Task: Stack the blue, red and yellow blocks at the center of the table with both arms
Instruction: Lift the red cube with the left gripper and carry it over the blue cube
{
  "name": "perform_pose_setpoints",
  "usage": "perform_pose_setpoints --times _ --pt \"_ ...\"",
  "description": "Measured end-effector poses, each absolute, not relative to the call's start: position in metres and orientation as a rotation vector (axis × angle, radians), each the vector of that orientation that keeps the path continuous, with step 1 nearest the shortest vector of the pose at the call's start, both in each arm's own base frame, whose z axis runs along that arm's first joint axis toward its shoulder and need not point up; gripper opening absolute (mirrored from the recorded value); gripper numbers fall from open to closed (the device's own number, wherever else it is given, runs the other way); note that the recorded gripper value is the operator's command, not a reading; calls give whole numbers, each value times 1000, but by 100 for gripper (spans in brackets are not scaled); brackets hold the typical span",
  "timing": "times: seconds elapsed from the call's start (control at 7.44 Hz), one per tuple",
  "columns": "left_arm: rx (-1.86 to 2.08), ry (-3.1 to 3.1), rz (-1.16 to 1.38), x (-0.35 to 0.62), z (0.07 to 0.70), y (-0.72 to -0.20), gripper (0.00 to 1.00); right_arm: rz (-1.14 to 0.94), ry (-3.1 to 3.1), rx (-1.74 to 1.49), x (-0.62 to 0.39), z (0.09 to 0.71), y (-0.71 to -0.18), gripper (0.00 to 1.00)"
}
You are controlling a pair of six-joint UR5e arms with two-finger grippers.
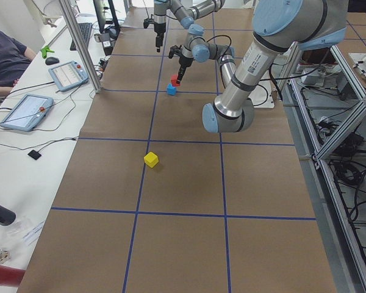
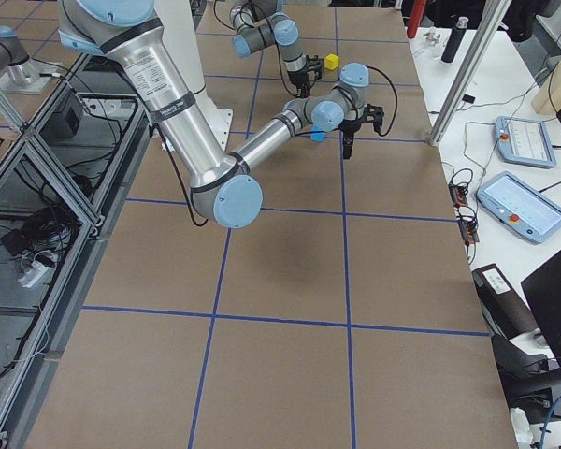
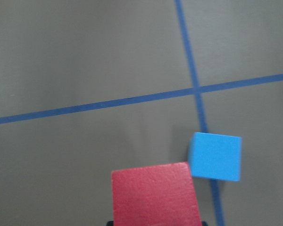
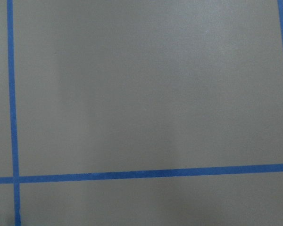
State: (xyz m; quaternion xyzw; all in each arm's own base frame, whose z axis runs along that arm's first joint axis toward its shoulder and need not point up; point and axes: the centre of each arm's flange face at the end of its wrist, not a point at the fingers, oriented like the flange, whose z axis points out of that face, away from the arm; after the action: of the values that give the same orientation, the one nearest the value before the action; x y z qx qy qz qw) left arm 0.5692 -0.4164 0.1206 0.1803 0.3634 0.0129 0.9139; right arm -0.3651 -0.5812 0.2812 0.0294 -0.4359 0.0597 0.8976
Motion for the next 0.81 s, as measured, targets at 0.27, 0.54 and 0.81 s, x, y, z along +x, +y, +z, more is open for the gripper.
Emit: perform_pose_setpoints --times 0.27,0.54,0.81 --pt "388 773 39 595 120 -427 0 113 -899 70 -351 290 -584 99" --pt "409 777 73 601 119 -432 0 76 -894 84 -325 309 -589 99" --pt "455 781 132 594 118 -442 0 57 -898 83 -303 323 -594 99"
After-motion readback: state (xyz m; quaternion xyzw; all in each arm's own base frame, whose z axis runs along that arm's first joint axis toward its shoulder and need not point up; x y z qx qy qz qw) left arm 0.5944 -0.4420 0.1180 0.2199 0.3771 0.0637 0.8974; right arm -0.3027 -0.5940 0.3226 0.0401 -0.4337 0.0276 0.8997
